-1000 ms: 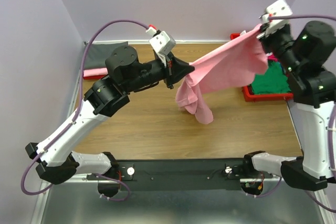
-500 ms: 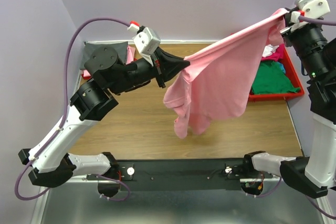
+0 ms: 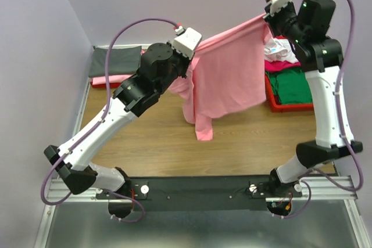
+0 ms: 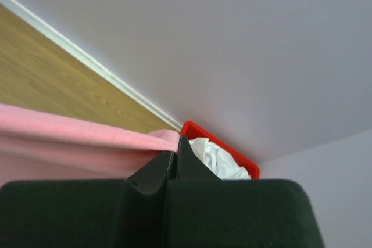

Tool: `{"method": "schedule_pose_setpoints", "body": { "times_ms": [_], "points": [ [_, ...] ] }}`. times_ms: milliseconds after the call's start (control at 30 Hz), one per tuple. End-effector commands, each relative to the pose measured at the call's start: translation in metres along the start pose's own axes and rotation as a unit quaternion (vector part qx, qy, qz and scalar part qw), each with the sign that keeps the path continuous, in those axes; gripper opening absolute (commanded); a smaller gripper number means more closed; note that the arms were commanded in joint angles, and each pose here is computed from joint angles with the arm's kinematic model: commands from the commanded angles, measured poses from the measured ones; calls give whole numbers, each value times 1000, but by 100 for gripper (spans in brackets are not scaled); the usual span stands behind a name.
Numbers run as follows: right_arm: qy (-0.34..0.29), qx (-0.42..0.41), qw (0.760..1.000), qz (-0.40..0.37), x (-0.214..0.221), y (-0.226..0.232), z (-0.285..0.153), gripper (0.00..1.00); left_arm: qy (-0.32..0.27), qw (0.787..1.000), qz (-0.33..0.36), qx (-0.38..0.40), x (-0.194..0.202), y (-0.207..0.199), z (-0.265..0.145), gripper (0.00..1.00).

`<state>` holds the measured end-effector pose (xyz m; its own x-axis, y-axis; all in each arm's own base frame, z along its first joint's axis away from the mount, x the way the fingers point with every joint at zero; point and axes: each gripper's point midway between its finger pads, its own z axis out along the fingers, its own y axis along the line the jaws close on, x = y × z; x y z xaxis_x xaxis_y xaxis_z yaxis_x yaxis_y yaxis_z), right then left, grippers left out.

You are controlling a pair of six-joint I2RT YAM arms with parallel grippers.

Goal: Fold and stack the t-shirts
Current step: Flatten the tshirt out

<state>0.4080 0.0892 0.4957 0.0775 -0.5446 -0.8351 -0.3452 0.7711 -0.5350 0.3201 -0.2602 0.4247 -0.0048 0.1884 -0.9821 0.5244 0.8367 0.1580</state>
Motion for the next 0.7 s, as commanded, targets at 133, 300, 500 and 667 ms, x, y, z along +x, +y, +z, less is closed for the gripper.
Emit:
{"method": "schedule_pose_setpoints", "body": {
  "times_ms": [133, 300, 500, 667],
  "points": [
    [-64, 149, 987, -9, -61, -82, -20, 0, -127, 977, 114, -128, -108, 76, -42, 0],
    [-67, 152, 986, -20, -62, -79, -43, 0, -181, 974, 104, -89, -127, 68, -71, 0],
    [-92, 158, 982, -42, -72, -73, -104, 1, -247, 964, 88, 43, -124, 27, -126, 0],
    [-112, 189, 975, -45, -87, -81, -144, 0, -314, 943, 45, 101, -144, 17, -189, 0]
  ]
}}
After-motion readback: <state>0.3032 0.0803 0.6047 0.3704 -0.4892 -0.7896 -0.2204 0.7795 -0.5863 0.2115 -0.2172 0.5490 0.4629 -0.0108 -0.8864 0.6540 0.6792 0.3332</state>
